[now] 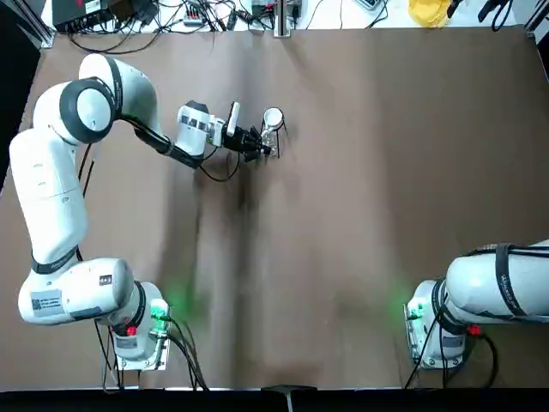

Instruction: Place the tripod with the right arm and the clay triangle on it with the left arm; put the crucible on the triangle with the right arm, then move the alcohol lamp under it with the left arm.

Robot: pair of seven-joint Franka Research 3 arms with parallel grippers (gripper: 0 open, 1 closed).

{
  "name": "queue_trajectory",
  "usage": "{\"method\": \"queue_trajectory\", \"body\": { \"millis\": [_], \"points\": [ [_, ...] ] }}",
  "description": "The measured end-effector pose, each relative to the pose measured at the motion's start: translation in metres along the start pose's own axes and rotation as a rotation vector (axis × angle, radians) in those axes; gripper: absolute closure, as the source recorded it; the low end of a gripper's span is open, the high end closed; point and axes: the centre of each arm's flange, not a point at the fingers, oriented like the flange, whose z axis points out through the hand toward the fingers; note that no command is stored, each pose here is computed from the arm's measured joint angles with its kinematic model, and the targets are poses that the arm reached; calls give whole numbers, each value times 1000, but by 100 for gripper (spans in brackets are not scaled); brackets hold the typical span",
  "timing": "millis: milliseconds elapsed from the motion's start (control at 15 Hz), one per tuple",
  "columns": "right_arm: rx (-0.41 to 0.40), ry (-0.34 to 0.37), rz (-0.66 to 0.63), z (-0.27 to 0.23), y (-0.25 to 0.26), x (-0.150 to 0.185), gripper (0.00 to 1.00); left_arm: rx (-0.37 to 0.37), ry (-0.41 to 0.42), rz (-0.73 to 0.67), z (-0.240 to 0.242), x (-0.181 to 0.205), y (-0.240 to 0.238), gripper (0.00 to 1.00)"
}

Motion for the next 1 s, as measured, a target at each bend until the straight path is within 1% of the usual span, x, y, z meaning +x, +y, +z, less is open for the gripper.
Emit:
{"method": "queue_trajectory", "body": {
  "millis": [1000],
  "points": [
    [0,-1,-1,0,-1,0,0,17,0,20,-19,-16,2,95]
  ]
}}
